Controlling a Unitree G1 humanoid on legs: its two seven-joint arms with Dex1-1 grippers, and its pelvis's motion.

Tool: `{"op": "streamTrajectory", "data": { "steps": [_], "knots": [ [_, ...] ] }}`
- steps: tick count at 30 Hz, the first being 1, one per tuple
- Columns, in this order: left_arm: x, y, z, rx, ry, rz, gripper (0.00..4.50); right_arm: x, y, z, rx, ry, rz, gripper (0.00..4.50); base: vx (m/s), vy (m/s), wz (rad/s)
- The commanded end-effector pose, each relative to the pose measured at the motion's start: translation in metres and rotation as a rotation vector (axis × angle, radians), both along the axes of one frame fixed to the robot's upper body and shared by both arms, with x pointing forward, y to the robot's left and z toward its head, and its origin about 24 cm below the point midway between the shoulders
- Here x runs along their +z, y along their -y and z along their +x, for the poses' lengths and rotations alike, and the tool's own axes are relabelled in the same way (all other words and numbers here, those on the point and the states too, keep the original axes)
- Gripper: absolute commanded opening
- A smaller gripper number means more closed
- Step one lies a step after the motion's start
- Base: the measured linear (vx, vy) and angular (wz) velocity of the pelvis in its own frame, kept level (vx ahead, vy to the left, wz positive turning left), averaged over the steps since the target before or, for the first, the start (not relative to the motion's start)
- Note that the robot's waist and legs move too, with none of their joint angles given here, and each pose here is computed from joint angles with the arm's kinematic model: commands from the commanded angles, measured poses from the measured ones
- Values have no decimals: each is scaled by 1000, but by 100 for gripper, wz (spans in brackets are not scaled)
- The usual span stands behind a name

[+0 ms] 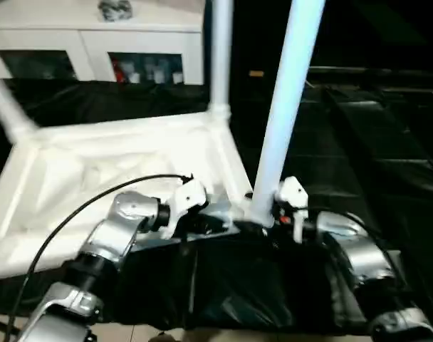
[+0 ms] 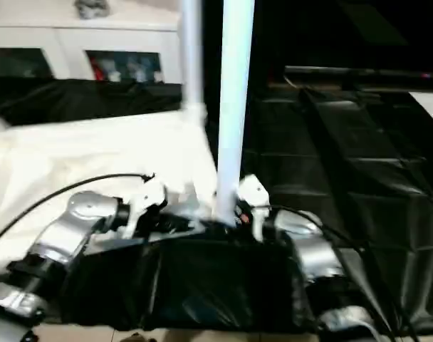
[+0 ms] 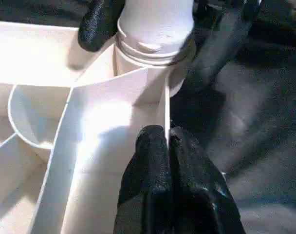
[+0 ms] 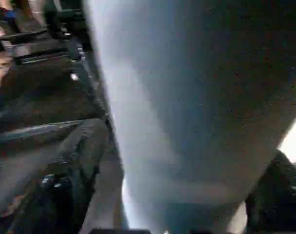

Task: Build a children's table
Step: Rotate leg to tighten

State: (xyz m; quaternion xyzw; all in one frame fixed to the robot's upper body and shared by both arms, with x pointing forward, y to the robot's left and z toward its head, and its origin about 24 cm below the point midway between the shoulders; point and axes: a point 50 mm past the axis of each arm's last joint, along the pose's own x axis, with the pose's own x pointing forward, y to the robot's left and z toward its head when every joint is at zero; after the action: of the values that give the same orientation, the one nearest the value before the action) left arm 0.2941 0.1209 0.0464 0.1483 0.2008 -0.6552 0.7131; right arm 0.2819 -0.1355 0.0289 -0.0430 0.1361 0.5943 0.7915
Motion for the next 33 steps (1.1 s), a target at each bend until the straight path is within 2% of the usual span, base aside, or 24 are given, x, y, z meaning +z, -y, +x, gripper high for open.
{"op": "streamTrajectory", "data": {
  "steps": [1,8,15,22,24,25,26,28,29,31,33],
  "knots": [
    [12,14,1,-60,55,-44,0,-10,-19,-16,162,-73,-9,344,0,0,0],
    [13,9,3,-82,63,-17,0,-10,-17,-23,228,-95,-30,280,0,0,0],
    [13,11,3,-88,65,-20,0,-8,-20,-22,204,-88,-10,265,0,0,0],
    [12,22,8,-6,93,-43,0,-13,-31,-7,-14,-71,47,264,0,0,0],
    [12,22,8,-6,93,-43,0,-13,-31,-7,-14,-71,47,264,0,0,0],
    [12,25,9,21,96,-50,0,-14,-33,-3,-64,-70,50,264,0,0,0],
    [12,33,13,85,113,-58,0,-18,-38,7,-211,-76,49,263,0,0,0],
    [12,40,17,136,128,-60,0,-22,-42,14,-327,-96,36,263,0,0,0],
    [12,40,17,136,128,-60,0,-22,-42,14,-327,-96,36,263,0,0,0],
    [13,50,20,198,150,-61,0,-28,-50,22,-489,-131,12,263,0,0,0],
    [13,57,21,241,163,-65,0,-30,-55,25,-546,-150,11,263,0,0,0]
  ]
}}
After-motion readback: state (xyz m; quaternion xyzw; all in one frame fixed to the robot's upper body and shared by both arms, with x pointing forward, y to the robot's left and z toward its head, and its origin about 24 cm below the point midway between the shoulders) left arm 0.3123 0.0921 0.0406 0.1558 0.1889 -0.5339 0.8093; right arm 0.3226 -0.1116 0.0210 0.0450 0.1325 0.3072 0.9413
